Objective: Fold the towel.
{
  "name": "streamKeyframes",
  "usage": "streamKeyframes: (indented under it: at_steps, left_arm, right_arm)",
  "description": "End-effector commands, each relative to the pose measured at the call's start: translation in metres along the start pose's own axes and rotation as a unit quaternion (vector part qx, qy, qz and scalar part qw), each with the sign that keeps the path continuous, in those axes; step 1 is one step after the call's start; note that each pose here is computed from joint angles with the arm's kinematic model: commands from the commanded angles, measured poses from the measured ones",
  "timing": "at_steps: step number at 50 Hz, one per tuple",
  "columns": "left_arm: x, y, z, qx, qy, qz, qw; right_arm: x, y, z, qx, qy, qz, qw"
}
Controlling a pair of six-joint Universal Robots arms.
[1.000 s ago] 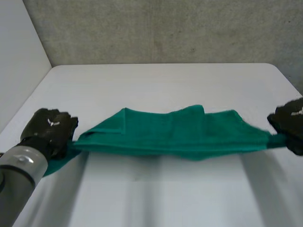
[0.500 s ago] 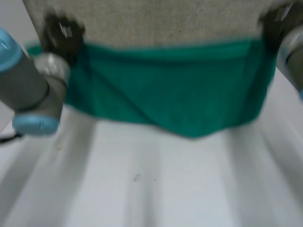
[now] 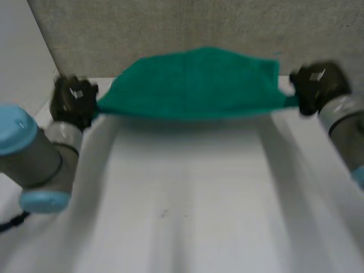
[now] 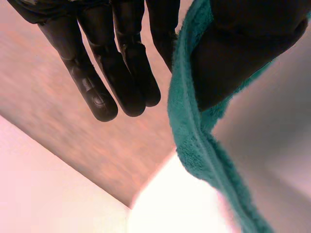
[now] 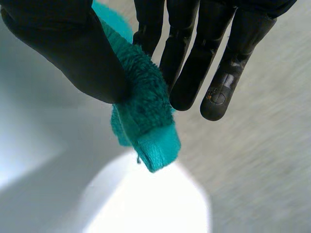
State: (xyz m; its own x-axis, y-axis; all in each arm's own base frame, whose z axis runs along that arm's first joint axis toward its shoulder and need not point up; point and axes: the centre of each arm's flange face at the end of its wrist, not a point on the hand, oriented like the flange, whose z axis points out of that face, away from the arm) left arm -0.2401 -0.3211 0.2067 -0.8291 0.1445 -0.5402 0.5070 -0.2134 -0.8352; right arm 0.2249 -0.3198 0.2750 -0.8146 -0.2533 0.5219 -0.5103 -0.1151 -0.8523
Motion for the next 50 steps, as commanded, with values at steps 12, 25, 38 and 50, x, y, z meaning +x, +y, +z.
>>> streamKeyframes:
  at_steps: [12,25,38,50]
  left_arm:
    - [0.034,0.09,-0.026,-0.139,0.074,0.019,0.987]
    - [0.021,0.087,-0.033,-0.137,0.092,0.01,0.986]
    - [-0.01,0.059,-0.109,-0.264,0.167,0.084,0.946]
    - [-0.005,0.038,-0.11,-0.208,0.178,0.138,0.952]
  right_arm:
    - [-0.041,0.088,-0.006,-0.137,-0.065,0.029,0.988]
    - [-0.039,0.105,-0.018,-0.16,-0.081,0.04,0.983]
    - [-0.034,0.104,-0.076,-0.29,-0.202,-0.101,0.93]
    - [-0.011,0.1,-0.06,-0.269,-0.16,-0.129,0.941]
